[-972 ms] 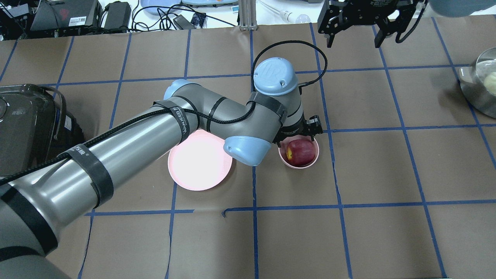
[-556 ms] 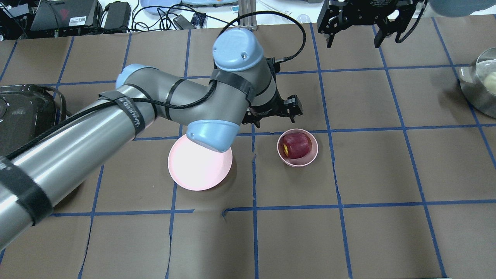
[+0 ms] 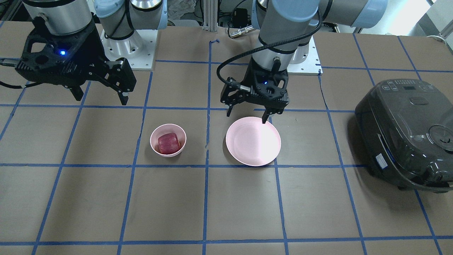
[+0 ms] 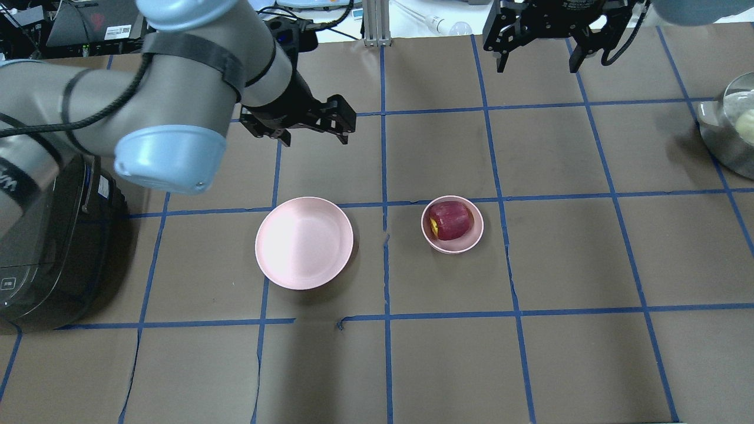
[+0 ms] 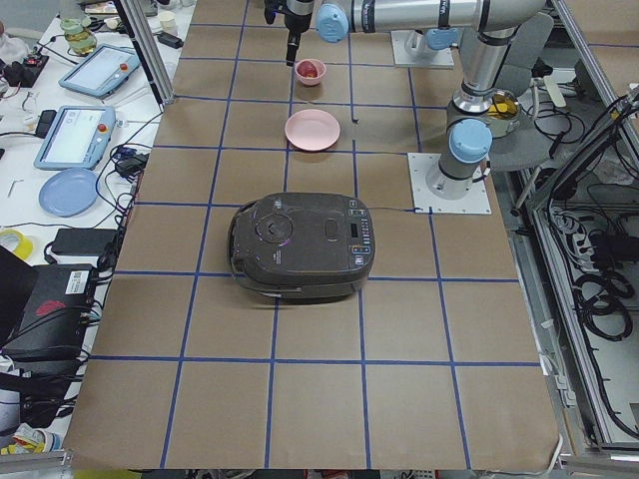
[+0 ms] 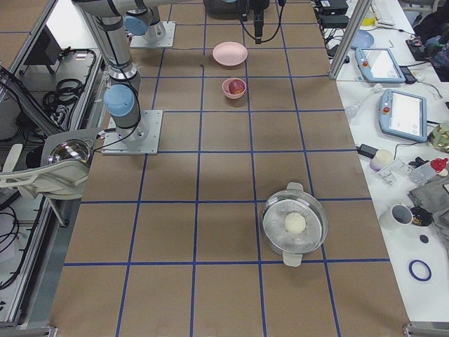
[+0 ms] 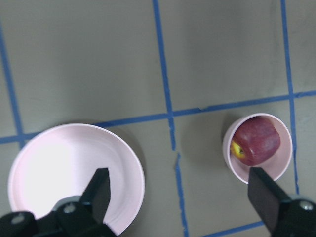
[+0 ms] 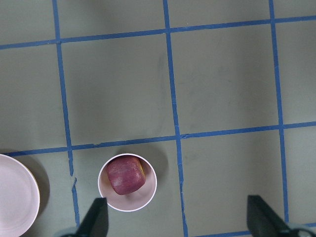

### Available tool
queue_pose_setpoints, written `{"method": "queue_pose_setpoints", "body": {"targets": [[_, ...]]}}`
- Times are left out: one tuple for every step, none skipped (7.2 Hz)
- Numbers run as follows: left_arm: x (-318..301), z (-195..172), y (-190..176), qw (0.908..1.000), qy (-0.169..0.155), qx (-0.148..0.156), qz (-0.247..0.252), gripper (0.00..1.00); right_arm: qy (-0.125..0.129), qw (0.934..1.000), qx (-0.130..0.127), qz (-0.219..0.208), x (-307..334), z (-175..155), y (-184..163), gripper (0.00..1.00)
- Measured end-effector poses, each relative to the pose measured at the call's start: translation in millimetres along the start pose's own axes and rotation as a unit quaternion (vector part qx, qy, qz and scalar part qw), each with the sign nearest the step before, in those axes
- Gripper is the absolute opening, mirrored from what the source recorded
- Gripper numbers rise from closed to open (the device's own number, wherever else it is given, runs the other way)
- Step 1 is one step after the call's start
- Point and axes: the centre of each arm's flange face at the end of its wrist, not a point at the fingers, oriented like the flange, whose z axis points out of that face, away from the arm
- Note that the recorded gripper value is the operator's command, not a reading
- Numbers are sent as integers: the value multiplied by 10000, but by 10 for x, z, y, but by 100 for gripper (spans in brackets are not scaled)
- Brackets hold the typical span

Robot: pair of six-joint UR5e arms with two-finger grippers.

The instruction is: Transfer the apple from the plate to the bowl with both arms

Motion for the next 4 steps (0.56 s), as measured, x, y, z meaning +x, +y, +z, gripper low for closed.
{"method": "queue_pose_setpoints", "body": {"targets": [[-275, -271, -36, 9995, -289, -82, -104, 100, 1, 10000, -3, -3, 0, 2, 1, 100], [-486, -491, -93, 9985, -484, -201, -183, 100, 1, 10000, -7, -6, 0, 5, 2, 100], [-587, -610, -128, 9973, -632, -301, -217, 99, 2, 10000, -11, -6, 0, 9, 2, 100], [-632, -683, -116, 9956, -811, -410, -215, 99, 2, 10000, -15, -7, 0, 13, 3, 100]]}}
